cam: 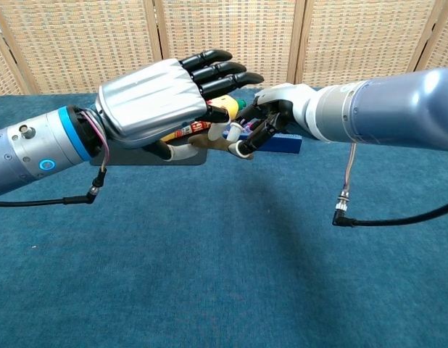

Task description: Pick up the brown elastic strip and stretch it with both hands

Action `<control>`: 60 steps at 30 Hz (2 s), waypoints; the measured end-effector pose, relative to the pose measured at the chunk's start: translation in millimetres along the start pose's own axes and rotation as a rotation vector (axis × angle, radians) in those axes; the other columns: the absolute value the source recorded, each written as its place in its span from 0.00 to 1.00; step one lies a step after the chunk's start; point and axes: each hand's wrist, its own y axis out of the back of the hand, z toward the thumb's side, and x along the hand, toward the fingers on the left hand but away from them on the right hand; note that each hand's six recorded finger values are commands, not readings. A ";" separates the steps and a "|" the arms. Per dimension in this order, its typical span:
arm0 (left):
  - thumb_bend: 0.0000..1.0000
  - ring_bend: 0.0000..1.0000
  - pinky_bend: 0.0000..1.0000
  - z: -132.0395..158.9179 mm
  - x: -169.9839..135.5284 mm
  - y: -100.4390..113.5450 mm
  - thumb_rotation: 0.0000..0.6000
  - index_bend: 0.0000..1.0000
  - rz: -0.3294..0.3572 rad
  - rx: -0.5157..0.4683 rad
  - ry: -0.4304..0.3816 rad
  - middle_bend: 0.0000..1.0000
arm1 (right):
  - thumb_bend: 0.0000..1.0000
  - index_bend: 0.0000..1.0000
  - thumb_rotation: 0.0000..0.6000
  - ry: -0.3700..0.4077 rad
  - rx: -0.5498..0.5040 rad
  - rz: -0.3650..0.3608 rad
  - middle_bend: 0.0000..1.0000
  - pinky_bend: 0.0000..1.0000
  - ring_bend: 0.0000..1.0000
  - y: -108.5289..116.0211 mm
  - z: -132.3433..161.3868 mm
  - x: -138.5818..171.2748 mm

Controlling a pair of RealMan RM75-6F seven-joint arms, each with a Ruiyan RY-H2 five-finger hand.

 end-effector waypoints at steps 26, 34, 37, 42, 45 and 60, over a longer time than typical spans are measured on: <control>0.33 0.00 0.00 0.7 6.8 -3.6 1.00 0.52 0.004 -0.049 0.038 0.00 | 0.57 0.76 1.00 0.001 -0.009 0.013 0.08 0.00 0.00 -3.3 -1.1 1.0; 0.33 0.00 0.00 3.9 7.8 -3.4 1.00 0.51 0.007 -0.065 0.034 0.00 | 0.57 0.76 1.00 0.000 -0.009 0.014 0.08 0.00 0.00 -3.3 -1.8 1.1; 0.33 0.00 0.00 5.3 8.7 -2.5 1.00 0.51 0.012 -0.071 0.031 0.00 | 0.57 0.76 1.00 -0.001 -0.010 0.014 0.08 0.00 0.00 -3.1 -2.4 1.0; 0.33 0.00 0.00 8.3 10.0 -2.1 1.00 0.52 0.015 -0.076 0.025 0.00 | 0.57 0.76 1.00 -0.002 -0.012 0.014 0.08 0.00 0.00 -2.8 -3.5 0.6; 0.34 0.00 0.00 9.1 10.7 -2.6 1.00 0.54 0.014 -0.071 0.024 0.00 | 0.57 0.76 1.00 -0.003 -0.014 0.013 0.08 0.00 0.00 -2.1 -4.2 0.6; 0.53 0.00 0.00 10.7 13.1 -3.7 1.00 0.65 0.013 -0.065 0.022 0.00 | 0.57 0.76 1.00 -0.007 -0.019 0.012 0.08 0.00 0.00 0.8 -8.3 0.0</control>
